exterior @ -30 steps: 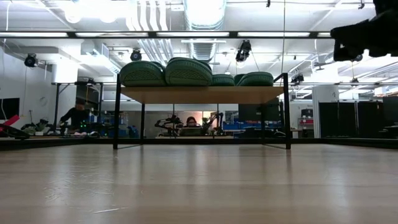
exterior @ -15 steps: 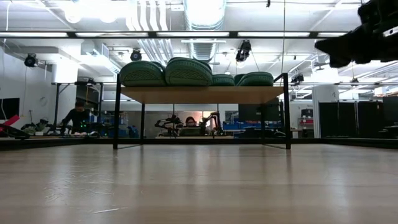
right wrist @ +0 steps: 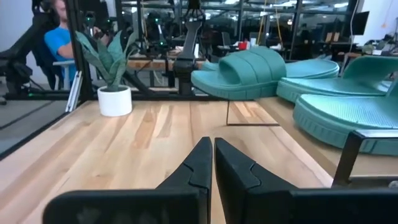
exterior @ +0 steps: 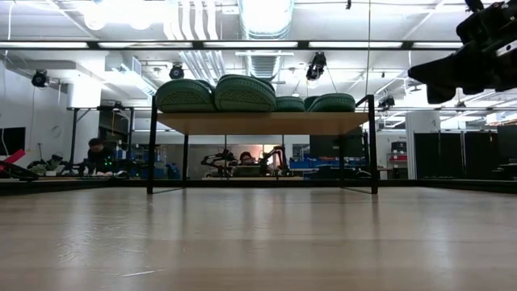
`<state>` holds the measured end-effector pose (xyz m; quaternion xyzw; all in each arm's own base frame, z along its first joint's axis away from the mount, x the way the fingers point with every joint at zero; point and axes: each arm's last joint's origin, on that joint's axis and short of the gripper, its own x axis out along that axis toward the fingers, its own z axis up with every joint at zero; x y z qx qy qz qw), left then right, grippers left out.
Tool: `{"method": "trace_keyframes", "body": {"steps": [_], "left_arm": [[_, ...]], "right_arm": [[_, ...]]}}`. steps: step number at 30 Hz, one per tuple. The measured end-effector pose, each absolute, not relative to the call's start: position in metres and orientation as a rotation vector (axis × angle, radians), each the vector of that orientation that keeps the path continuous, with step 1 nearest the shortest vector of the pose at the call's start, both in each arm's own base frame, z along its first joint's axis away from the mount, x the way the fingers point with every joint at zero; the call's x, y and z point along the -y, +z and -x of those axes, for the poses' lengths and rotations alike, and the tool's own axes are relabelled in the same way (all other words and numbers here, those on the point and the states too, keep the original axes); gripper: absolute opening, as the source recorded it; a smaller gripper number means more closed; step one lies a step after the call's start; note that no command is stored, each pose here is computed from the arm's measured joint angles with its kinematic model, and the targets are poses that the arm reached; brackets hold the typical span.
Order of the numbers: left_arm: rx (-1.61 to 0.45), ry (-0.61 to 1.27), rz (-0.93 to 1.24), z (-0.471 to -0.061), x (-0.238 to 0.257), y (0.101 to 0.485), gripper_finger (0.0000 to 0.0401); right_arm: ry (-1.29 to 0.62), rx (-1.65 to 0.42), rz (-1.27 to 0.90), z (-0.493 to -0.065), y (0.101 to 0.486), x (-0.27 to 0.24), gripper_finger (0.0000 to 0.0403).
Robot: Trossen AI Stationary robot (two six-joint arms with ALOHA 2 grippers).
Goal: Pick and place slides into the shelf
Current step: Return to Home Position
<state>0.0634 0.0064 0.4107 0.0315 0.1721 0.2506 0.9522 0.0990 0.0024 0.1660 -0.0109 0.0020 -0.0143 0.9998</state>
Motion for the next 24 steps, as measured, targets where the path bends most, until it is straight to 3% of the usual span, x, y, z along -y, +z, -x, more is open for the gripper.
{"method": "trace_keyframes", "body": {"steps": [6,11,15,24], "left_arm": [[-0.278,0.498,-0.029,-0.069,-0.005,0.415,0.0219],[-0.253,0.370,-0.075,-0.079,0.000,0.405,0.0219],[-0.198,0.207,-0.151,-0.097,0.007,0.383,0.0219],[-0.085,0.118,-0.205,-0.123,0.015,0.317,0.0219]], "right_arm": [[-0.032,-0.031,0.062,-0.101,0.164,-0.002,0.0008],[-0.032,-0.034,0.060,-0.101,0.164,-0.002,0.0008],[-0.032,-0.035,0.089,-0.101,0.164,-0.002,0.0008],[-0.031,-0.052,0.107,-0.102,0.162,-0.002,0.0008]]}}
